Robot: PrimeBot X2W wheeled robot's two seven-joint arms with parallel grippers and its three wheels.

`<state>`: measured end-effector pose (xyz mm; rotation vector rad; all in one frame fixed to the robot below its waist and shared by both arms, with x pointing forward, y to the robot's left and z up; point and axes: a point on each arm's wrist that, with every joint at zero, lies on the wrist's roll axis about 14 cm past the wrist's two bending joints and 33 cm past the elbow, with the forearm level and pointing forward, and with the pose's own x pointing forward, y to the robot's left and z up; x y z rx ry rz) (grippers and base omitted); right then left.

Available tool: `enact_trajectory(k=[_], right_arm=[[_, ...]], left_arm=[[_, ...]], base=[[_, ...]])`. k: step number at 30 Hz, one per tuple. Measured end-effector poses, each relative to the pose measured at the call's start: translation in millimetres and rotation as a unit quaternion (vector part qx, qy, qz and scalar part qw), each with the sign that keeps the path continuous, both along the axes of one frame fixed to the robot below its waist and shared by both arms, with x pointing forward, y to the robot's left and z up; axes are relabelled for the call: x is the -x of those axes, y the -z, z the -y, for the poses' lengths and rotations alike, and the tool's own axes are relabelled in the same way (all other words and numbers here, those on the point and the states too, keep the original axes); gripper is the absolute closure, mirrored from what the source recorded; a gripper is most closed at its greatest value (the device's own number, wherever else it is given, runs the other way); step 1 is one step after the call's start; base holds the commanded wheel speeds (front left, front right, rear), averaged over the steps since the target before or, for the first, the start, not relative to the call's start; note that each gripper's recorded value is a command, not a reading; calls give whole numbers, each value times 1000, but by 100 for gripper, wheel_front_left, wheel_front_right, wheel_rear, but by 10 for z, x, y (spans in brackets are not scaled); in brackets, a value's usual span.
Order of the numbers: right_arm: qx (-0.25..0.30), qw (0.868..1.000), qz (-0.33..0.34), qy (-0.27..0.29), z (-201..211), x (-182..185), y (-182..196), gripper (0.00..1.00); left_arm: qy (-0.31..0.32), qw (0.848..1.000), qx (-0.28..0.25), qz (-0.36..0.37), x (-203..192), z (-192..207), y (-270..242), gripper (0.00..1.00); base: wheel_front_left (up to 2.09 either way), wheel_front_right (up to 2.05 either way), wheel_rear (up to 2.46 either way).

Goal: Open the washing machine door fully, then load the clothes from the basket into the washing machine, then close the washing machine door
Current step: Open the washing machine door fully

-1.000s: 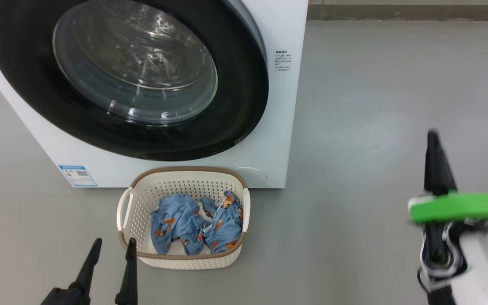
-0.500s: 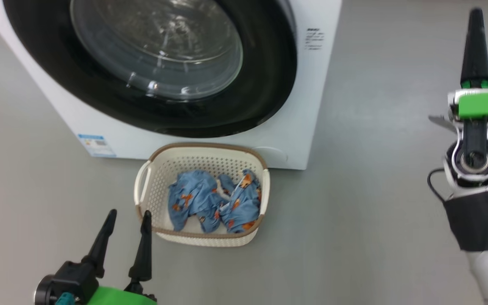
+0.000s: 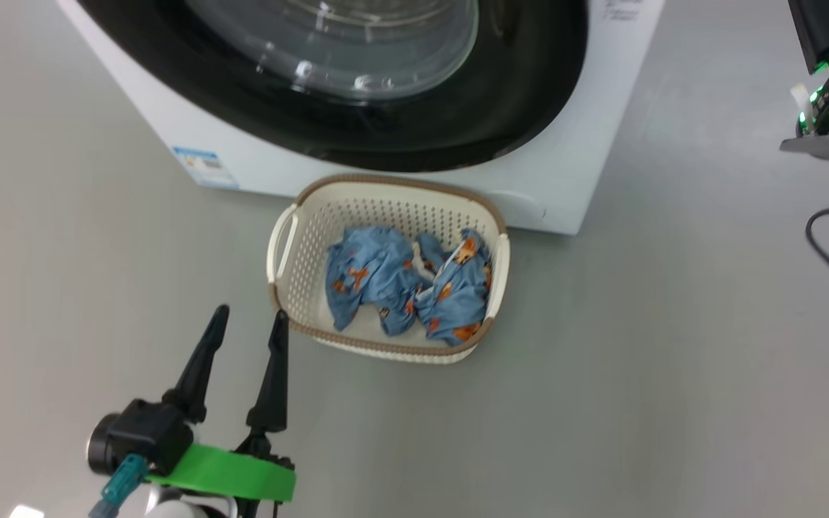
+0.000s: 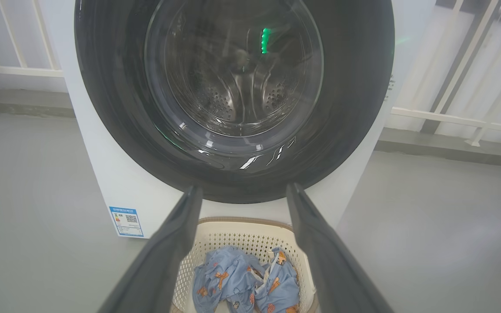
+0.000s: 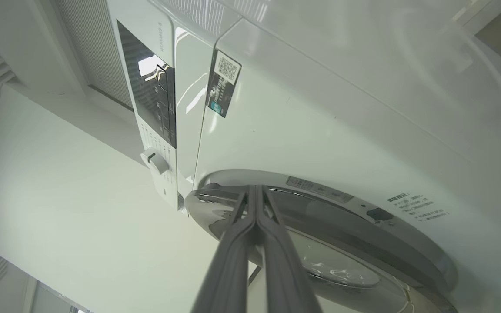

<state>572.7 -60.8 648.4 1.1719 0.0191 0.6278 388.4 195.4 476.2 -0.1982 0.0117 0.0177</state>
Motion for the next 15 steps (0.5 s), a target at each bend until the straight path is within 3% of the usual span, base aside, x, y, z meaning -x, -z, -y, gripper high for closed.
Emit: enact_trajectory(k=[5,15], right_arm=[[7,996,-34,-79,-244,-158,171,100],[5,984,-75,-165,-511,-476,441,100]], left_arm=[[6,1000,-4,-6,-110,21,46,0],[13,1000,-2,-21,-296,75,170,0]], base=[[0,0,0],[0,0,0]])
